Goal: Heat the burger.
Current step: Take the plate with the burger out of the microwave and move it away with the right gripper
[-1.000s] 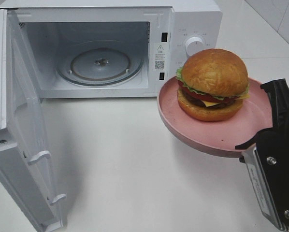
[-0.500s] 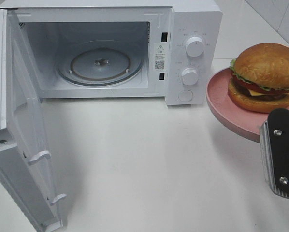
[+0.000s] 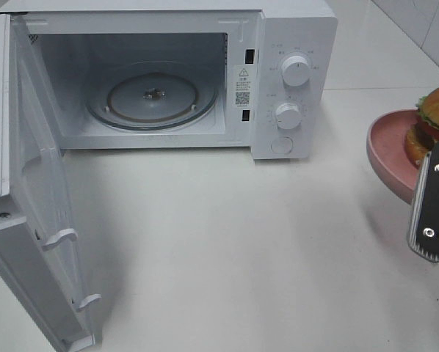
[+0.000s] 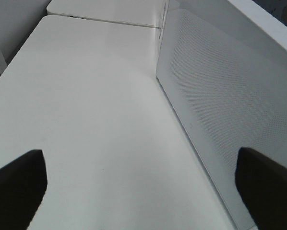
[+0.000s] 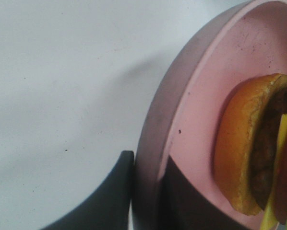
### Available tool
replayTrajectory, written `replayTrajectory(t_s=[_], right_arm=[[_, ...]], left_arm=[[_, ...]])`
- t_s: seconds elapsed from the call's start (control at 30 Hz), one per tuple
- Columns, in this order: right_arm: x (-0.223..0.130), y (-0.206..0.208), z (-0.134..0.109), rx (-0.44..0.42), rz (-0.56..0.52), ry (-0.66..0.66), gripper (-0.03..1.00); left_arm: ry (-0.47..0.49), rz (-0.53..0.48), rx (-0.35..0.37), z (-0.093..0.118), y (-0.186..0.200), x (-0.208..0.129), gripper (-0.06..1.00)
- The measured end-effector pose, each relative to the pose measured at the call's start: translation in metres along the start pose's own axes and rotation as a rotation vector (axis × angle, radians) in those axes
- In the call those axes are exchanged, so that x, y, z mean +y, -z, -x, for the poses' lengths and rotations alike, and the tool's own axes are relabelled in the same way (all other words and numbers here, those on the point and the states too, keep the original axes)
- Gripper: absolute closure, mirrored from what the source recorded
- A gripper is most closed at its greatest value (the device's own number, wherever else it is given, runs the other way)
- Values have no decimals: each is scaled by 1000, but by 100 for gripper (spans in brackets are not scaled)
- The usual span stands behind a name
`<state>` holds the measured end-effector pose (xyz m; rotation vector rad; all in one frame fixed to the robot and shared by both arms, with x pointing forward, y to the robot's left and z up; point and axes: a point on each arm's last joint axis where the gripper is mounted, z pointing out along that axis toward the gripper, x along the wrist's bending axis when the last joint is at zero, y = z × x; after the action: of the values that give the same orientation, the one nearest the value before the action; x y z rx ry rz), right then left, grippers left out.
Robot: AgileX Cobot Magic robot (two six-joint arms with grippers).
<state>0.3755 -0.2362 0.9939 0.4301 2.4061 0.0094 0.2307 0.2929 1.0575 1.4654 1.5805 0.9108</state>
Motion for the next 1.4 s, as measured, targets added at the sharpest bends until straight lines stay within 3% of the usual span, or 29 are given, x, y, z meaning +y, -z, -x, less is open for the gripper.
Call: replayTrajectory(t_s=[0.13, 0.53, 0.93, 1.17, 1.4], right_arm=[[-5, 0, 0, -4, -50, -112, 87], [-9, -3, 3, -31, -190, -257, 87], [27, -26, 22, -112, -393, -447, 87], [39, -38, 24, -141, -481, -478, 87], [43, -46, 22, -161, -518, -534, 87]], left_arm=[[0, 0, 0, 0, 0, 0, -4], [0, 0, 0, 0, 0, 0, -4], [0, 0, 0, 0, 0, 0, -4], [0, 0, 0, 0, 0, 0, -4], [0, 0, 0, 0, 0, 0, -4]])
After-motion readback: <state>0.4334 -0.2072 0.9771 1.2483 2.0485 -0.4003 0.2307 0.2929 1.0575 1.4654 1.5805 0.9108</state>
